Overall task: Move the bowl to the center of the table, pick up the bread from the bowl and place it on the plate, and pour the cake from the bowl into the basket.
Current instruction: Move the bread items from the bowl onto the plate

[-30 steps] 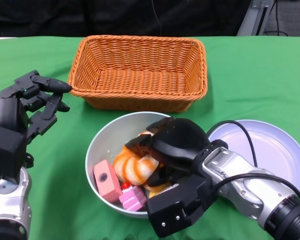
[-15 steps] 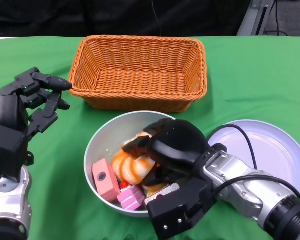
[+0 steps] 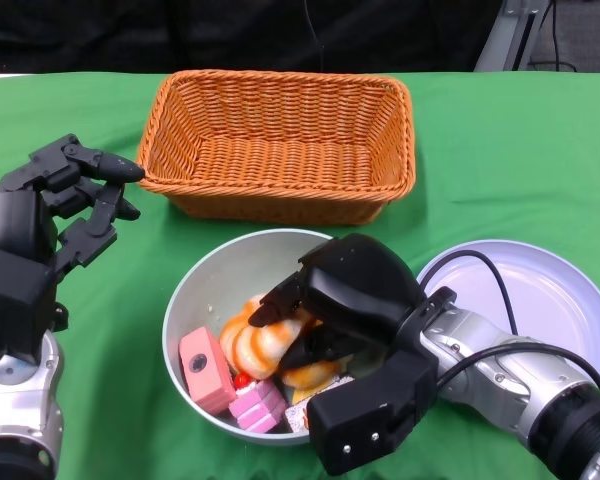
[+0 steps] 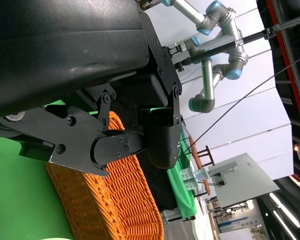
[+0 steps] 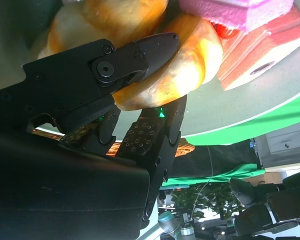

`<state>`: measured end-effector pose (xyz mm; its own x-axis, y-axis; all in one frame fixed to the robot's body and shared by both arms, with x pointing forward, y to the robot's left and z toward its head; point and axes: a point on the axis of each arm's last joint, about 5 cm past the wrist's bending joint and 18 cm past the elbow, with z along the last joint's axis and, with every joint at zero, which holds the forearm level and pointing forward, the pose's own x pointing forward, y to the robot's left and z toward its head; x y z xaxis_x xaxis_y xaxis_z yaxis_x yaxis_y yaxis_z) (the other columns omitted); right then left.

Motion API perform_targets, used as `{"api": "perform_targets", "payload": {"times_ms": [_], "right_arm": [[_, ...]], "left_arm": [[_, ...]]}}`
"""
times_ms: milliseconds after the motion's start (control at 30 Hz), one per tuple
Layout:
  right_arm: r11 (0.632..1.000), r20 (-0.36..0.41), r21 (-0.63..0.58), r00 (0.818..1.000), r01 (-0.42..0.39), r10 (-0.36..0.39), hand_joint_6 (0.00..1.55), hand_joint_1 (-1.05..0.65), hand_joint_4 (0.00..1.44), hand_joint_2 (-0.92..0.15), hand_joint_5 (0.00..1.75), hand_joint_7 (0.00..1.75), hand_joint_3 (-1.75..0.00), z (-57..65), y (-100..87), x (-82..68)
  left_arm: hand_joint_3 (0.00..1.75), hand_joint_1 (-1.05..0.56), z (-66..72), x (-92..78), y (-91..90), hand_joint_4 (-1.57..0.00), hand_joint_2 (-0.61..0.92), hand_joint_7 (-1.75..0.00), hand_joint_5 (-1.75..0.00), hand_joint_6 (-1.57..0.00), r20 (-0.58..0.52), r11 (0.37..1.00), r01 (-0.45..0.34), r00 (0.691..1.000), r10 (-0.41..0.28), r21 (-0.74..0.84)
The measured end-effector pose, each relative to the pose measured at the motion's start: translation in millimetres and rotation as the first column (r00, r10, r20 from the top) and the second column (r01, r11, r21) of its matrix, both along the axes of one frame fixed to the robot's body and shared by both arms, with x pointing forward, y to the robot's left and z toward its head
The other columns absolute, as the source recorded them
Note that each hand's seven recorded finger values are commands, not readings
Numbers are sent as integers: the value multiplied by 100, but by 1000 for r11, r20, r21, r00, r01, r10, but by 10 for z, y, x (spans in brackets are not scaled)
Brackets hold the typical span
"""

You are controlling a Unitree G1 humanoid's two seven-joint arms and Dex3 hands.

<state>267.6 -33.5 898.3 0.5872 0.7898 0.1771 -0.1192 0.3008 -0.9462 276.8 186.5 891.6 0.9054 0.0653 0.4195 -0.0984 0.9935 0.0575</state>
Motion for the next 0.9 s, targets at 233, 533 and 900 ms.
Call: {"api": "perform_targets", "payload": {"times_ms": [233,533,900], "right_arm": [[997,15,79,1000,-10,9,126,-17,81,-91,134,1,0,-50,-10,-6],[982,58,187,998,-26,16,124,-15,80,-92,136,1,-2,5,-37,50],[960,56,277,997,31,-48,125,-14,91,-88,116,1,0,85,-98,113]], "left_arm": [[62,-12,-2,0,-1,-85,78,-101,-134,-90,-1,1000,1,1000,-1,1],[58,-13,-11,-3,1,-85,80,-97,-132,-91,-7,1000,0,1000,0,0],[45,-15,-36,-11,10,-85,86,-92,-132,-92,-23,1000,-2,1000,2,-1]]}}
